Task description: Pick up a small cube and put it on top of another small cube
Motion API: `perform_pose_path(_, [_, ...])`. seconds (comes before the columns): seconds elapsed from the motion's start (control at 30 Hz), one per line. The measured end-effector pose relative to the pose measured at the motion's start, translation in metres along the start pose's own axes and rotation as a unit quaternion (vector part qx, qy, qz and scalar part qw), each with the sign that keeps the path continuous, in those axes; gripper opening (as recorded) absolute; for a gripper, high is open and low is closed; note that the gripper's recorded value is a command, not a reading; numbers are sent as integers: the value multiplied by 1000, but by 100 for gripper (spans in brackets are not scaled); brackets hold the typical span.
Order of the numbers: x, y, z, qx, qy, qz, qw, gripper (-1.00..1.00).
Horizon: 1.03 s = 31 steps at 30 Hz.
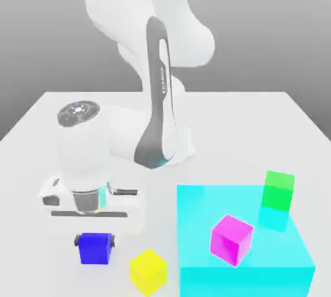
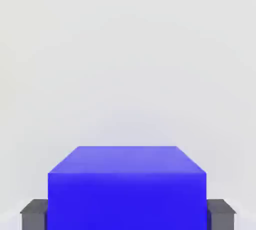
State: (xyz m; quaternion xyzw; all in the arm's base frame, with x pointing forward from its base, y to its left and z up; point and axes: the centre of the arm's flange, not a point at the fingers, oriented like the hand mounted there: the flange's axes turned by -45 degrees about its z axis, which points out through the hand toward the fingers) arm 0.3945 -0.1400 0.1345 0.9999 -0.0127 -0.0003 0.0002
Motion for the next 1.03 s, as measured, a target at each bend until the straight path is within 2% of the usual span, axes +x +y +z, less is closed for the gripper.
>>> perform_pose_path(0.1, [0,0,-1,0,0,0,1000,-100])
perform_pose_path(0.3, [2,-4,-59,1,1,-2,1000,-100])
perform_pose_path(0.43, [26,-122,-105,13,3,-87,996,-100])
perform_pose_path(0.53, [21,-198,-140,17,3,-128,992,-100])
perform_pose_path(0.73, [-40,-340,-206,7,0,-213,977,-100])
perform_pose_path(0.9, [-57,-364,-162,1,0,-230,973,-100])
perform_pose_path(0.93, [-58,-365,-155,1,0,-231,973,100])
perform_pose_path(1.03, [-58,-365,-155,1,0,-231,973,100])
